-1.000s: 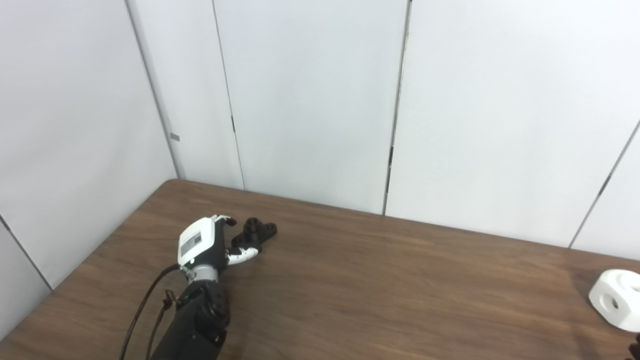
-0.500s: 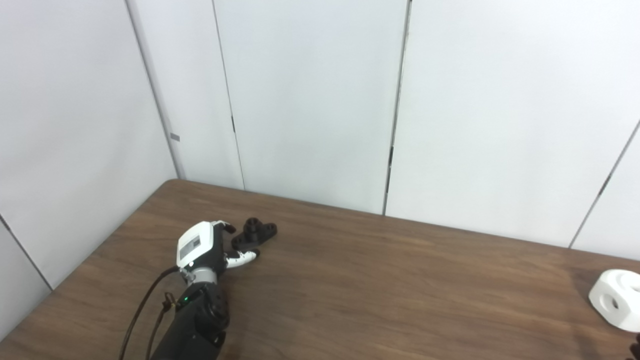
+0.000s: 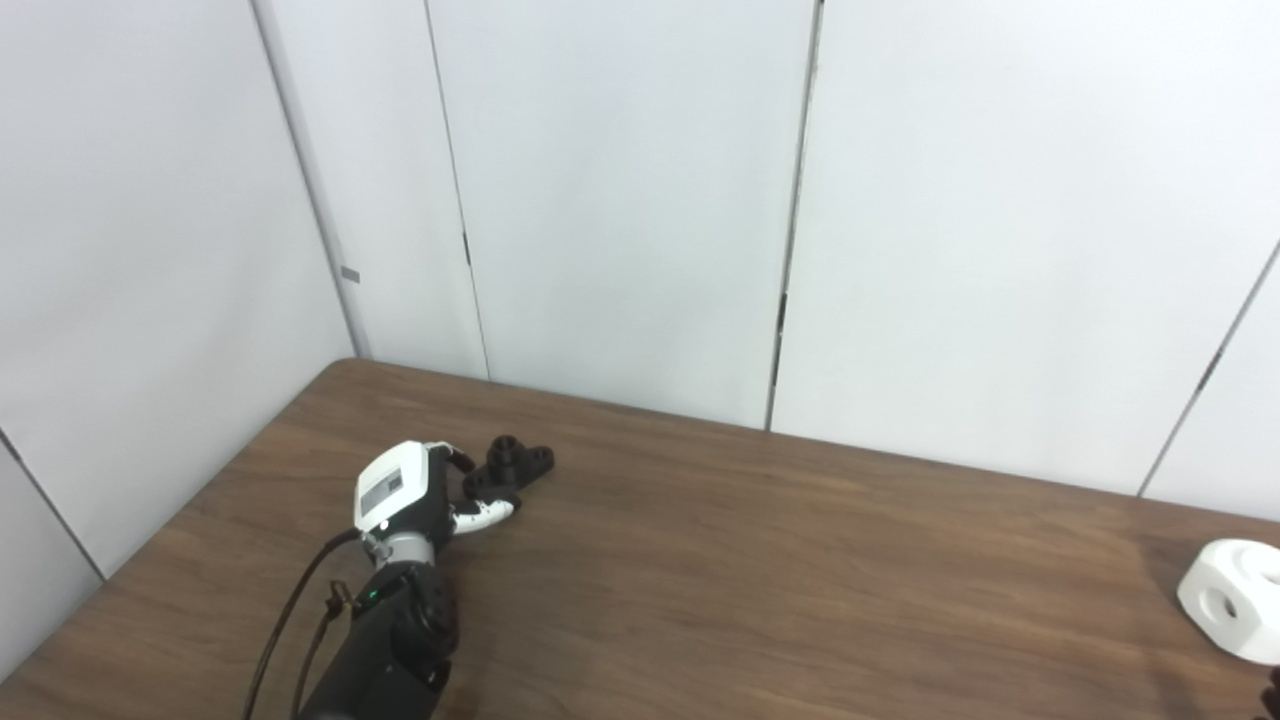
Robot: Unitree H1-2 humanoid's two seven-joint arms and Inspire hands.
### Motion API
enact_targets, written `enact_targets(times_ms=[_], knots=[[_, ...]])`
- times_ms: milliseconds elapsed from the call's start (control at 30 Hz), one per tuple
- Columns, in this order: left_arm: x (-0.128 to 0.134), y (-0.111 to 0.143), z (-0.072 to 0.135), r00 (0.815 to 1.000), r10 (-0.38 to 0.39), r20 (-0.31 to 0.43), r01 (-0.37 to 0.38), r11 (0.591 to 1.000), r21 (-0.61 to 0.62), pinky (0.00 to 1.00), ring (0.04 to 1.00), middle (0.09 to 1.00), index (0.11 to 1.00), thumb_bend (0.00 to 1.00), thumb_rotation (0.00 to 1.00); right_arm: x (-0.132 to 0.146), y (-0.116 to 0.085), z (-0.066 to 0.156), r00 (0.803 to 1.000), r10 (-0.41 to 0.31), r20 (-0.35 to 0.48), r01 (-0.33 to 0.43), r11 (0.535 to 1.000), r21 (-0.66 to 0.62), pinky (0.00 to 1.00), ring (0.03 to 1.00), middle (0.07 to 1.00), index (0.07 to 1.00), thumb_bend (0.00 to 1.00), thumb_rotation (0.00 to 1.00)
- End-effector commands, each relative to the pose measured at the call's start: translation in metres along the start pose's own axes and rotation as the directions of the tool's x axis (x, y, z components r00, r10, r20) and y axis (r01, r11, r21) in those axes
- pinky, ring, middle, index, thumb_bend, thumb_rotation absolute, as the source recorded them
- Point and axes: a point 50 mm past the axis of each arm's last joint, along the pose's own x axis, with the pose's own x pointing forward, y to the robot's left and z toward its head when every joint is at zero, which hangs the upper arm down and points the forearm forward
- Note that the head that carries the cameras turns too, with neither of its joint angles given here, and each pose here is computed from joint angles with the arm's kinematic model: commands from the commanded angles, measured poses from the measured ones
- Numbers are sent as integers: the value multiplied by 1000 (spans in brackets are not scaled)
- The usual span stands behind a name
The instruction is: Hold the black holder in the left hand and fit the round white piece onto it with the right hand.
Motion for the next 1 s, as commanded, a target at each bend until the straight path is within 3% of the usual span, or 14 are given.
enact_targets(times_ms=[0,233,433,500,533,733,967], knots=[[10,15,10,999,41,28,-41,999,1,895,936,871,664,797,285,-43,10,-37,984,-42,-173,53,997,60,1000,1000,979,984,658,891],[11,14,9,999,33,31,-33,999,18,890,934,869,660,780,292,-43,11,-37,985,-40,-167,51,997,63,1000,1000,979,984,625,896],[10,10,9,998,53,41,-53,999,-5,885,924,859,604,775,176,-42,10,-39,985,-37,-167,47,997,60,1000,1000,986,986,614,895],[10,8,8,998,55,43,-54,998,-23,894,929,859,514,576,88,-41,10,-40,985,-36,-168,47,997,63,1000,1000,982,985,630,887],[9,8,8,998,55,43,-54,998,-29,894,930,857,502,549,74,-41,10,-40,985,-37,-167,48,997,64,1000,1000,980,984,634,886],[10,6,6,998,50,49,-48,998,-50,882,905,822,488,518,44,-40,9,-40,986,-49,-157,61,995,73,1000,999,976,979,572,869],[9,6,4,997,46,56,-43,998,-50,863,887,805,488,517,41,-40,8,-40,987,-53,-155,64,995,70,1000,986,973,973,569,852]])
